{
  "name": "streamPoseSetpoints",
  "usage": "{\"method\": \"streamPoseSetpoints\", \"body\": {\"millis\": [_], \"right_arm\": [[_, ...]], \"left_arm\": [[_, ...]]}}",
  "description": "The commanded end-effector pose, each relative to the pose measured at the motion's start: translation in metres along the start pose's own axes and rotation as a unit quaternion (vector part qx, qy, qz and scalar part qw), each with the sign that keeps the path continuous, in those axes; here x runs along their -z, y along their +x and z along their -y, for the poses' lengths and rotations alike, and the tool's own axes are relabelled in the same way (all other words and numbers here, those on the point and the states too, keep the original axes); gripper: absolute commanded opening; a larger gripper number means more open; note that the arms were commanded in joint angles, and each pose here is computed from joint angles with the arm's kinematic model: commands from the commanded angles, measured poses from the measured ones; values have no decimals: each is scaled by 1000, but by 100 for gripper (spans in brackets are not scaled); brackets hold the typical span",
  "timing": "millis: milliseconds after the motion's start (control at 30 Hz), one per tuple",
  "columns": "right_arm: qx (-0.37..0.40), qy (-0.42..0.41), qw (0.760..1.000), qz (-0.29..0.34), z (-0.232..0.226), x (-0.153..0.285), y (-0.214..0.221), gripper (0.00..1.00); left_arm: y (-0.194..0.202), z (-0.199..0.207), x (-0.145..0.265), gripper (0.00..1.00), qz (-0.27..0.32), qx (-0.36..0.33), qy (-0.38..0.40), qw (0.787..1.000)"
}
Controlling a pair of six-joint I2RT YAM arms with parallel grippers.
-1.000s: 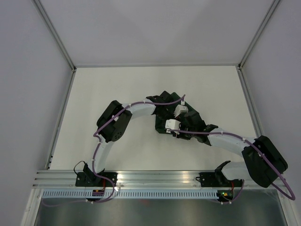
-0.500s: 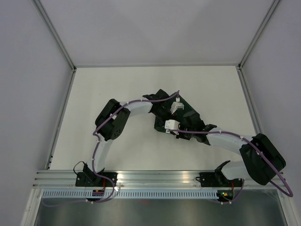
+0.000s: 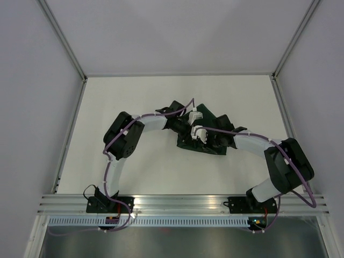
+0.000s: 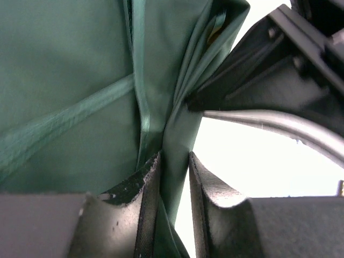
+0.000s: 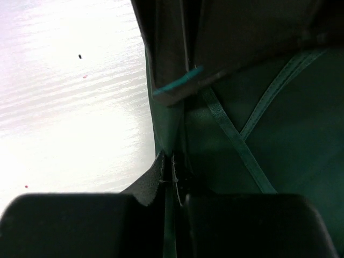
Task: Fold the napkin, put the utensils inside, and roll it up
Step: Roll the napkin at the center of the board.
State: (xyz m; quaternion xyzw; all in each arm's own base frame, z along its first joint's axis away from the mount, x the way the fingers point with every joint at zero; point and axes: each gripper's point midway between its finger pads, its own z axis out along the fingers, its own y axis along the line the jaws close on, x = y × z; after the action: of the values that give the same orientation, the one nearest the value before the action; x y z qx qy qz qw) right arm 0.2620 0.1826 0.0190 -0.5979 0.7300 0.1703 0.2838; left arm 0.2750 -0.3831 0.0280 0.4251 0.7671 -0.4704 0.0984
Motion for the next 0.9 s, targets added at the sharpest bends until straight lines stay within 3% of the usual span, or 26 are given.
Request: {"method": "streamPoseSetpoints", "body": {"millis": [0,167,267,300,367,500,600,700,867], "right_arm": [[-34,-85,996,-14,-24,2,12,7],[-66,-128,989,-16,-21,3,12,6],[-82,-156,984,-17,-21,2,12,5],[-84,-160,983,-14,-17,2,9,5],[-100,-190,976,-24,-23,-1,15,4],[-123,-217,968,-27,-14,-6,15,4],[-148,-240,959,-28,-11,-9,18,3],[-172,-255,951,-30,-7,-13,22,2],[-205,-279,938,-38,-7,-19,31,2]], "left_arm": [[-36,13,27,34,82,-2,5,997],[-55,11,59,35,166,19,-4,986],[-71,15,82,35,223,1,-18,975],[-89,25,97,35,258,-36,-26,965],[-85,27,103,34,282,-38,-45,958],[-95,42,136,33,358,-114,-111,920],[-94,47,161,33,400,-181,-189,878],[-90,52,167,36,394,-246,-258,847],[-79,65,124,40,291,-395,-338,803]]}}
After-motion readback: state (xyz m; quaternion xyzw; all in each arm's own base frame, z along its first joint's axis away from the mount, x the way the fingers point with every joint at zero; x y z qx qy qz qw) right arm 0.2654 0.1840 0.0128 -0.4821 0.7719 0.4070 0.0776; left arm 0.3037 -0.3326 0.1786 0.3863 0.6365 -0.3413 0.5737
